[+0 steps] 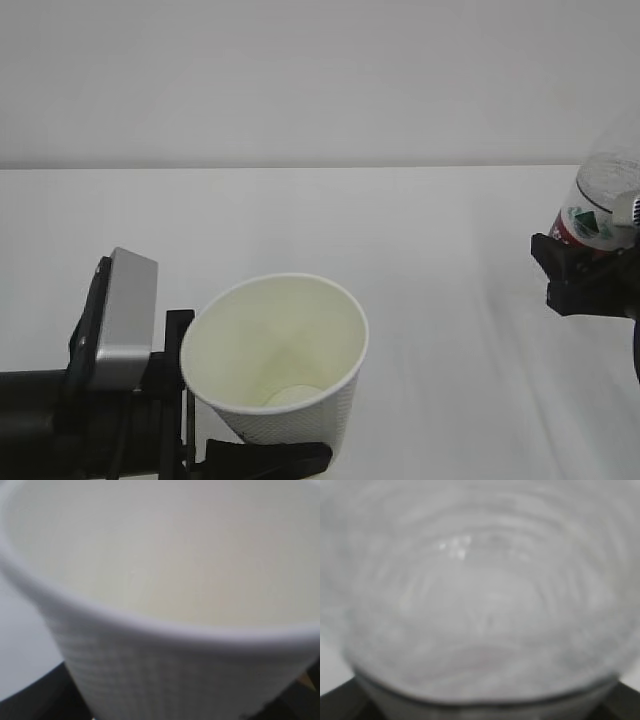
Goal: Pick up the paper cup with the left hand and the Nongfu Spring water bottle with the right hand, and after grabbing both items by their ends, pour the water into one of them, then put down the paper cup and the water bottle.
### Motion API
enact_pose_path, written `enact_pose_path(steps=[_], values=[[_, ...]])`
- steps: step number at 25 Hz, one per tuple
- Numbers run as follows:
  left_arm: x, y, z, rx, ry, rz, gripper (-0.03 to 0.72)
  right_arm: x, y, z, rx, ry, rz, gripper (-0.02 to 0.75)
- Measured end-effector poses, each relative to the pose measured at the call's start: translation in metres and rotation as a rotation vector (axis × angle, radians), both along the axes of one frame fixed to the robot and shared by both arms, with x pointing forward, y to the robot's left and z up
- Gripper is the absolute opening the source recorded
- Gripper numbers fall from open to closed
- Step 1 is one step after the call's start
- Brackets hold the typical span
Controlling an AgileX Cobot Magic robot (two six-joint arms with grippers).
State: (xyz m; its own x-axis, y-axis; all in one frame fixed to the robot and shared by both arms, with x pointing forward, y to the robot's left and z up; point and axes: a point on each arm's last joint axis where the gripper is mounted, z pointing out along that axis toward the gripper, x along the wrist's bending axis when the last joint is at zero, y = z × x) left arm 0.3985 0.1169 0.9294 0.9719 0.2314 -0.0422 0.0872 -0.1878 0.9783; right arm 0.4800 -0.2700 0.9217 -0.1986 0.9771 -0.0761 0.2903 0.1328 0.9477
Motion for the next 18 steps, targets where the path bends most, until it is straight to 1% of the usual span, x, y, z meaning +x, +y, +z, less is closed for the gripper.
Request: enact_pose_path(steps=[5, 10, 18], values=[[0.002, -0.003, 0.002, -0.008, -0.010, -0.003, 0.543, -0.008, 0.002, 0.020, -0.027, -0.029, 0.044, 0.547], [0.002, -0.003, 0.002, -0.009, -0.010, -0.003, 0.543, -0.016, 0.003, 0.032, -0.045, -0.033, 0.072, 0.547], [0.001, -0.003, 0.004, -0.025, -0.013, -0.007, 0.543, -0.025, 0.011, 0.036, -0.041, 0.003, 0.174, 0.547]])
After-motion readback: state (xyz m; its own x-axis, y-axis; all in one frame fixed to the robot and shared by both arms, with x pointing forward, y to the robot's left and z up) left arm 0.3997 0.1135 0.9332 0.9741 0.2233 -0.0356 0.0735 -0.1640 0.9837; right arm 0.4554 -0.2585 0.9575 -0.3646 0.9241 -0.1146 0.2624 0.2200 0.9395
